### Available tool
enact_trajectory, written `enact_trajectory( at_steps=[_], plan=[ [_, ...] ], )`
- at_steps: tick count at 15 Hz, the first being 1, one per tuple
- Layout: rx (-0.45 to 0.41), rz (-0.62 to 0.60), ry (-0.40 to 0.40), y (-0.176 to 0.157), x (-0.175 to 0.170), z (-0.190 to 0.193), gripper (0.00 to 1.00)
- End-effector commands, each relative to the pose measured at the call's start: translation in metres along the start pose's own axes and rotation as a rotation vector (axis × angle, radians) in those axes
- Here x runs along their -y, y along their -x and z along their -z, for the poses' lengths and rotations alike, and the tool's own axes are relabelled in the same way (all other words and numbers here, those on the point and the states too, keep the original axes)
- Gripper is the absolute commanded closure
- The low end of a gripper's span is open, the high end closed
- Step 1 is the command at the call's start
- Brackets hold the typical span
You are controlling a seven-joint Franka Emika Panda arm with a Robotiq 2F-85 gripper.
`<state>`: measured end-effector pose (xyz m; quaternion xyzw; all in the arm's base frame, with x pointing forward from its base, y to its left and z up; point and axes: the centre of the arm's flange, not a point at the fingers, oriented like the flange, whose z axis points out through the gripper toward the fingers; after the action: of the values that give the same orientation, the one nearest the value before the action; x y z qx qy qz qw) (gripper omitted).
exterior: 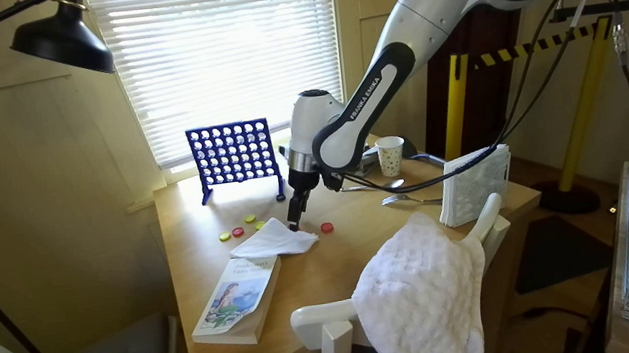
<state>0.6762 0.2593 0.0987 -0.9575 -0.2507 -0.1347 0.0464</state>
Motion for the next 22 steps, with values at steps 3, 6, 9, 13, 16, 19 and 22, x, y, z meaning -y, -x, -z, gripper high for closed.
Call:
enact_trajectory(
  at_steps=[3,6,9,13,16,19,22],
  plan=[
    [-0.014,-0.012,-0.017,0.006,-0.006,0.004,0.02],
    [-0.011,0.007,-0.019,-0.001,-0.002,0.002,0.08],
    [-0.01,0.009,-0.023,-0.003,0.0,0.001,0.14],
    [-0.009,0.01,-0.026,-0.004,0.0,0.0,0.29],
    [-0.01,0.015,-0.024,-0.008,0.001,-0.005,0.33],
    [-0.004,0.026,-0.03,-0.013,0.002,-0.009,0.33],
    [0.007,0.037,-0.038,-0.017,0.003,-0.012,0.45]
  ],
)
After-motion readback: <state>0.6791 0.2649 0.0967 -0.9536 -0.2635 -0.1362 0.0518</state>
